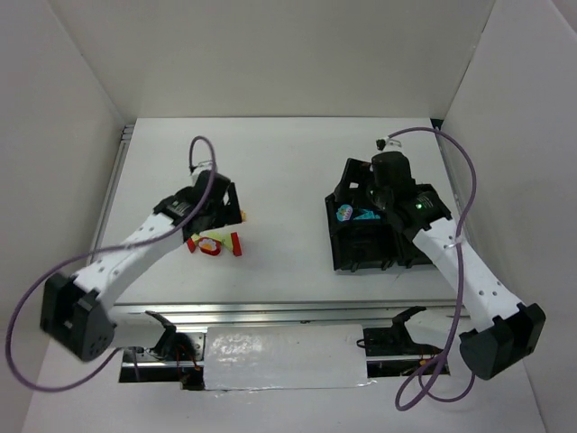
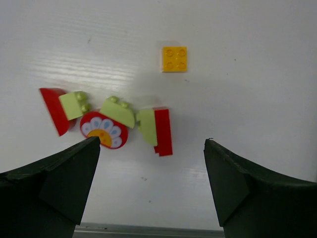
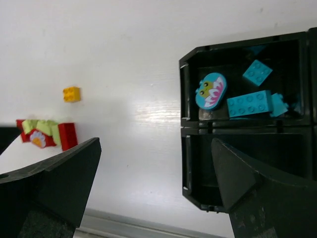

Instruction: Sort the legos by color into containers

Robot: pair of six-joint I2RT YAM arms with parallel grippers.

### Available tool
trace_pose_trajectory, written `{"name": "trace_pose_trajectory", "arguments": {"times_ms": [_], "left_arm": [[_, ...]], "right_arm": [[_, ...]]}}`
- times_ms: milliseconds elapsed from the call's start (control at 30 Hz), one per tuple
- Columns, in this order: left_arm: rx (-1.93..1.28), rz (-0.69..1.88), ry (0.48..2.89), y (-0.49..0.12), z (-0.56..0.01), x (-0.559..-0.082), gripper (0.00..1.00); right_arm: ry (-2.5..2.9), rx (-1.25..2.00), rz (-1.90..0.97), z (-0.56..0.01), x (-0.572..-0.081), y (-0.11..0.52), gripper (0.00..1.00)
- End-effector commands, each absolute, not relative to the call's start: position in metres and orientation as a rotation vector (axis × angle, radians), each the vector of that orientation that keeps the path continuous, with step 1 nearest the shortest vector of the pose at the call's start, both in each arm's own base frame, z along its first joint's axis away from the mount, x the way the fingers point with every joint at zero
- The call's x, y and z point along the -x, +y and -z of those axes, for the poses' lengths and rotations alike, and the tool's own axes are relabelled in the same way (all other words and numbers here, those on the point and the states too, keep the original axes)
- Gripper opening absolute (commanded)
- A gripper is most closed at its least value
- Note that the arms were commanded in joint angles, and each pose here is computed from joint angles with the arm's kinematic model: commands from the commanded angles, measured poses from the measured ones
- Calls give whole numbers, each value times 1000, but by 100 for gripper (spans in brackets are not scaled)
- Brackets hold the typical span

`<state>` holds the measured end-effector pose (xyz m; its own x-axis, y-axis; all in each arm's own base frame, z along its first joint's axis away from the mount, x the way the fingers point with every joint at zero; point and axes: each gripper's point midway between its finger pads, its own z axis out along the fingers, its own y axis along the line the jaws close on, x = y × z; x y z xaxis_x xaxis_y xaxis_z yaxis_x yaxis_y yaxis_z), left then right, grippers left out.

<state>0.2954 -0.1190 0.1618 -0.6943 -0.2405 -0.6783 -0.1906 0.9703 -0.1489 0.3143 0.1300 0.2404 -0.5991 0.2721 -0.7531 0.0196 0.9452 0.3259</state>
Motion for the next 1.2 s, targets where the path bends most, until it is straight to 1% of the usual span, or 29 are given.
{"name": "trace_pose_trajectory", "arguments": {"times_ms": [0, 67, 100, 167, 200, 267, 300, 333, 400, 500, 733, 833, 867, 900, 933, 967, 1033, 1100, 1133, 1167], "left_arm": [[269, 121, 2390, -147, -150, -347, 98], [276, 77, 2397, -151, -145, -365, 98], [286, 33, 2437, -149, -125, -372, 98], [291, 45, 2438, -152, -119, -385, 96], [298, 33, 2460, -149, -106, -390, 95], [270, 82, 2474, -155, -99, -399, 92], [269, 73, 2511, -153, -84, -402, 90], [260, 88, 2508, -157, -86, -408, 89], [248, 56, 2537, -156, -72, -410, 89], [238, 38, 2568, -156, -59, -412, 85], [233, 9, 2637, -156, -30, -405, 68], [244, 16, 2653, -156, -21, -399, 67], [246, 20, 2651, -156, -20, -399, 64], [248, 16, 2654, -156, -18, -398, 59], [248, 10, 2657, -155, -16, -398, 39], [244, 3, 2665, -155, -13, -397, 27], [245, 4, 2667, -155, -15, -398, 0], [226, 66, 2639, -161, -27, -398, 0], [178, 151, 2636, -172, -34, -395, 0], [131, 259, 2546, -185, -62, -404, 0]], "right_arm": [[2230, -123, -478, -233, -293, 148, 100], [2230, -97, -522, -232, -282, 153, 100], [2227, -87, -535, -230, -276, 153, 100], [2229, -75, -545, -227, -269, 155, 100], [2218, -67, -554, -230, -266, 156, 100], [2224, -51, -558, -229, -261, 157, 100], [2224, -30, -586, -231, -257, 161, 100], [2224, -25, -589, -231, -256, 162, 100], [2219, -7, -600, -234, -255, 165, 100], [2207, 5, -607, -241, -252, 167, 100], [2197, 9, -607, -245, -253, 168, 100], [2200, 4, -604, -242, -254, 168, 100], [2203, 8, -605, -241, -254, 169, 100], [2202, 3, -606, -241, -255, 169, 100], [2206, 9, -612, -239, -254, 170, 100], [2206, 9, -617, -239, -254, 171, 100], [2201, -1, -620, -235, -255, 171, 100], [2176, -26, -617, -237, -260, 170, 100], [2176, -46, -626, -233, -259, 170, 100], [2161, -59, -636, -235, -260, 170, 100]]}}
